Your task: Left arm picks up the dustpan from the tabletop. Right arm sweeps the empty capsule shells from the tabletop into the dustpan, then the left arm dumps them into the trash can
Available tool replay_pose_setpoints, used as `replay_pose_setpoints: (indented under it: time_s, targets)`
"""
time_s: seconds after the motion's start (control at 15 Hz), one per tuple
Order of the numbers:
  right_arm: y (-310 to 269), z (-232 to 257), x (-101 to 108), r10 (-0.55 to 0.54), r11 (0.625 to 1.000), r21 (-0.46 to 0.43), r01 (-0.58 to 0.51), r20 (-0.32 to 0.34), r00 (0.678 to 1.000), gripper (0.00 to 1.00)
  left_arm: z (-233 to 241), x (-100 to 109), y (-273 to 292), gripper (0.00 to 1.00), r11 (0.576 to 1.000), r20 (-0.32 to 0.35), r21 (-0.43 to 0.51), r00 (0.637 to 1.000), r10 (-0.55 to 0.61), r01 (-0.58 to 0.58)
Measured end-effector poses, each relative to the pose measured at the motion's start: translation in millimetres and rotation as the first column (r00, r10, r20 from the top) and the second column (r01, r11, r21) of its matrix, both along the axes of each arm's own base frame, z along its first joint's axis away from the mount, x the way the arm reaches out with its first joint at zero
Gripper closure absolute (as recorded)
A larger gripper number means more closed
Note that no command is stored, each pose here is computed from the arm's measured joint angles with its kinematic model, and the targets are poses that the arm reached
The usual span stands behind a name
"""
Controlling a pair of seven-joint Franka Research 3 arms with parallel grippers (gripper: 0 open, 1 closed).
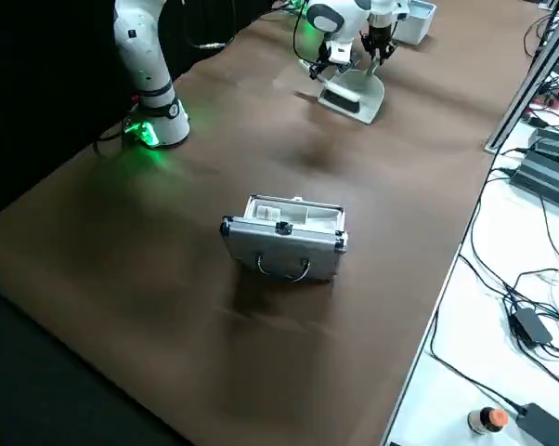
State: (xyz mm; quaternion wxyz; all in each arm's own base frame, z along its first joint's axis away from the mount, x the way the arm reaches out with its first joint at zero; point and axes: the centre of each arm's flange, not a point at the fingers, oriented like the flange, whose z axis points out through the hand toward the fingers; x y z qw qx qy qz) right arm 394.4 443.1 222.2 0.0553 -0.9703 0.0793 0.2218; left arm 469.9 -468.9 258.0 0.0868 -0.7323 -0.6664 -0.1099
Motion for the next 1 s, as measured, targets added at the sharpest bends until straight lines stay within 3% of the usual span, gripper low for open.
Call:
replay_pose_setpoints:
  time_s: [0.27,1.0]
  targets:
    - [7,3,4,0.009,1.0,0.007,-0.009,-0.005,1.0,0.74,0,2,1,0.67,1.0,0.001,0.0,1.0,0.003,-0.003]
    - [24,33,21,0.04,0.999,0.027,-0.037,-0.095,0.995,0.74,2,11,7,0.67,1.0,0.013,-0.016,1.0,0.02,-0.02]
